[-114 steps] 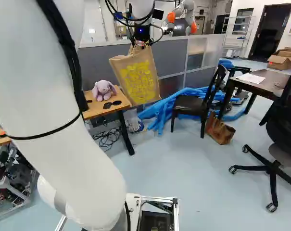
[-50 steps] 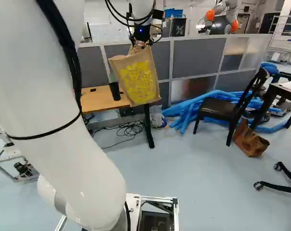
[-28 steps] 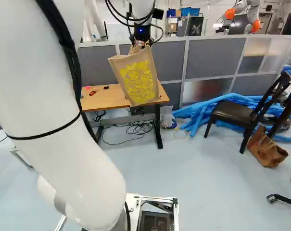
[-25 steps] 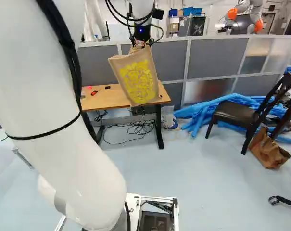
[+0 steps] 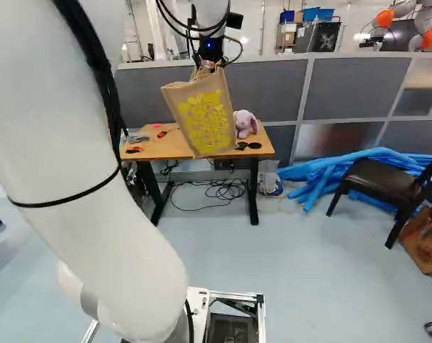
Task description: Pick up the bag on the ground and place it on the table
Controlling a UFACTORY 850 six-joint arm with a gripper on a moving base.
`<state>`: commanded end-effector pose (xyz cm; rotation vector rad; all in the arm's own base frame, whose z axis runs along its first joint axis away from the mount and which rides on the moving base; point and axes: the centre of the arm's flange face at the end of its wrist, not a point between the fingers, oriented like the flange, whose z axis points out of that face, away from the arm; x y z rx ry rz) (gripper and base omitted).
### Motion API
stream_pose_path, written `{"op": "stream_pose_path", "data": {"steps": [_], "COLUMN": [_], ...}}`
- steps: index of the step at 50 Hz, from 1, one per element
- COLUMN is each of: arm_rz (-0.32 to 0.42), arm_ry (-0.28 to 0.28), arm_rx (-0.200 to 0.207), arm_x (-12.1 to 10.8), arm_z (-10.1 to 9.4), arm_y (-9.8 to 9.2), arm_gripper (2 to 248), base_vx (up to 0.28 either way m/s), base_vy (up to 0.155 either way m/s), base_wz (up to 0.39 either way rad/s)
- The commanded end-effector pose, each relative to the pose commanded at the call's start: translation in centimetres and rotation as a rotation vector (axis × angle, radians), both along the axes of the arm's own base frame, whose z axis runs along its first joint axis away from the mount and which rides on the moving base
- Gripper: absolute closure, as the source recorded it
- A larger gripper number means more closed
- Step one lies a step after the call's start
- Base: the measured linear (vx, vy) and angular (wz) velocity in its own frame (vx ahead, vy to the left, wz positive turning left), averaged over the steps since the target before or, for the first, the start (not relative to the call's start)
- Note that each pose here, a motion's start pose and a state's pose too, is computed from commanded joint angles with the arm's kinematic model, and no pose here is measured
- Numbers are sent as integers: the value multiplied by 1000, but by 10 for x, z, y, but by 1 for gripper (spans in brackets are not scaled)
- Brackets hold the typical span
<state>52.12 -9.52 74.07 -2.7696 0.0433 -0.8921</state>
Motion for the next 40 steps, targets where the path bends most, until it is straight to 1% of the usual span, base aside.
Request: {"op": "stream_pose_path", "data": {"steps": [23, 40], "arm_rz": [0, 0], "arm_ry": [0, 0], "arm_rx": [0, 0], "arm_x": [0, 0], "arm_z": [0, 0], "arm_y": [0, 0], "arm_gripper": [229, 229], "base_vx": [-2, -2], "base_vy": [56, 35], "base_wz": [253, 165]}}
